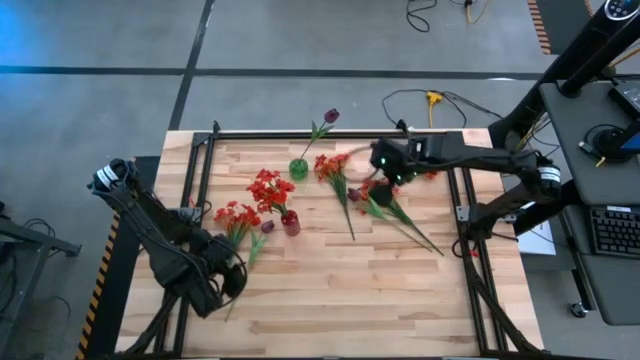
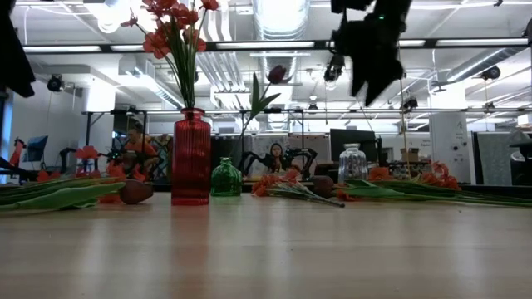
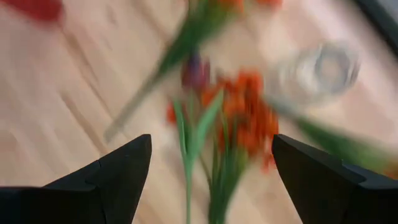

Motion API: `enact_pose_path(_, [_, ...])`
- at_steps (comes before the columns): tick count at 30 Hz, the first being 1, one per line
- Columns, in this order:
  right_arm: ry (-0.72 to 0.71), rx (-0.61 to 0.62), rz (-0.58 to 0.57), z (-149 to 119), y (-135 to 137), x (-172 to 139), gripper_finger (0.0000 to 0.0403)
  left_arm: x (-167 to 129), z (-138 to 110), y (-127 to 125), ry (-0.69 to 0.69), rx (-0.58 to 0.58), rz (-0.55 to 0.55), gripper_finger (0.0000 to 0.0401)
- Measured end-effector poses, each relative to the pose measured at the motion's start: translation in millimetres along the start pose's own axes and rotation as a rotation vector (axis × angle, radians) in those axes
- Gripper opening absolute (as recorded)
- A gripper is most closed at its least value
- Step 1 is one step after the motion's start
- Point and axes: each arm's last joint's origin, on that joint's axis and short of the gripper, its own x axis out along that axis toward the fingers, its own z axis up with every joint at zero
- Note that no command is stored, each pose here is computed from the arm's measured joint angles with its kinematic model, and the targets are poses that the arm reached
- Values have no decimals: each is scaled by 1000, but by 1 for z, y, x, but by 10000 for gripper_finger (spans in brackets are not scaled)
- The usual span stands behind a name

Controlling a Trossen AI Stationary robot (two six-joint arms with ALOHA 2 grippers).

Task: Sort flowers into vase by color
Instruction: Put the bottom orange flowers into the transparent vase

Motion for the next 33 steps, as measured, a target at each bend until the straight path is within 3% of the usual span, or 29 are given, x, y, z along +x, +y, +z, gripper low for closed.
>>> enact_pose_path(12, [286,39,-123,-52,-9,51,324,-4,3,-3,-18,23,-25,251])
enact_pose_path(22, [267,47,-118,-85,-18,103,324,-3,2,-3,-21,25,-22,251])
enact_pose_path(33, [201,61,-89,-89,-19,116,313,-3,3,-3,-33,25,-22,251])
